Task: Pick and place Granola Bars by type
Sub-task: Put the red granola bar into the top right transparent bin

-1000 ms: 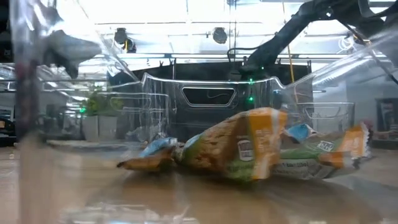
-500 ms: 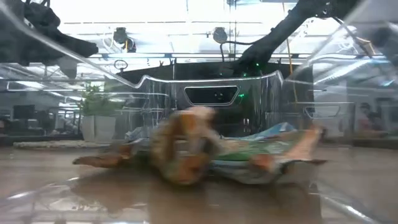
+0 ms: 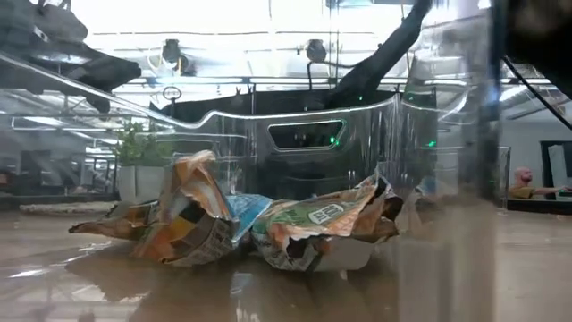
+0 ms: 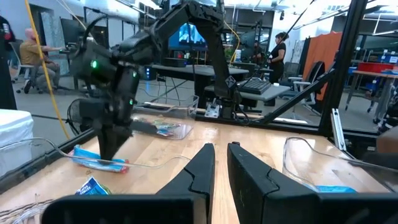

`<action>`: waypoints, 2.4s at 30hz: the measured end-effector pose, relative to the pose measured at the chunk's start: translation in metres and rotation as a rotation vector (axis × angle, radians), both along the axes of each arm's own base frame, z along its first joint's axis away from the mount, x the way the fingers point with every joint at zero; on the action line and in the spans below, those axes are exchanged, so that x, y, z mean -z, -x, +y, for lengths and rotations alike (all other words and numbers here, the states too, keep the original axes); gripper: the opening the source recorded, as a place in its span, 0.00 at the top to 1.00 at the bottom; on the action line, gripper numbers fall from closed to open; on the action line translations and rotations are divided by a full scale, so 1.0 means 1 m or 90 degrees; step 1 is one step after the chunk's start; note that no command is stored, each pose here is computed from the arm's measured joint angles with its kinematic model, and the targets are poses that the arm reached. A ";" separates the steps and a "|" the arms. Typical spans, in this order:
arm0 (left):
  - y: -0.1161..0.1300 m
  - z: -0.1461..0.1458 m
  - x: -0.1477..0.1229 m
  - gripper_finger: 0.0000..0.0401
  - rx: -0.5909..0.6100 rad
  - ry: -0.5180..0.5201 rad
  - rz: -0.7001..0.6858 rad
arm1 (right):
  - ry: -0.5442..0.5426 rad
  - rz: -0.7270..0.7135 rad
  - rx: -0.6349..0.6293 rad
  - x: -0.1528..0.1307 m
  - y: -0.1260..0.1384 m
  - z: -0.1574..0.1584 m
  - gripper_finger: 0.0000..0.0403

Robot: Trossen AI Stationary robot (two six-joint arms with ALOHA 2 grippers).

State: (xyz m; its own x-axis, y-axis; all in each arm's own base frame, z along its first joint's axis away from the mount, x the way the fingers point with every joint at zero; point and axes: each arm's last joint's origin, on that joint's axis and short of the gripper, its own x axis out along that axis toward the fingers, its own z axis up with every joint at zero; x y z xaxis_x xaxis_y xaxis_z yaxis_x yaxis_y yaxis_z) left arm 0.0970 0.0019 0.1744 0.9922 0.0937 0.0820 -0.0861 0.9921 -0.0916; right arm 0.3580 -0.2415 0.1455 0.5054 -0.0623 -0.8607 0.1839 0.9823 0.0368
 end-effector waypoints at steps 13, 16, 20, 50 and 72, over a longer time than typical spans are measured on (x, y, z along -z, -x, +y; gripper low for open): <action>0.000 0.000 0.000 0.88 0.000 0.000 0.000 | 0.041 0.163 0.054 -0.011 0.021 0.008 1.00; 0.000 0.000 0.000 0.88 0.000 0.000 0.000 | 0.007 0.203 0.074 -0.018 0.032 0.011 1.00; 0.000 0.000 0.000 0.88 0.000 0.000 0.000 | 0.005 0.211 0.085 -0.030 0.037 0.016 1.00; 0.000 0.000 0.000 0.88 0.000 0.000 0.000 | -0.043 0.141 0.215 0.001 0.062 0.014 0.53; 0.000 0.000 0.000 0.88 0.000 0.000 0.000 | 0.065 0.025 0.133 -0.073 0.066 0.039 0.98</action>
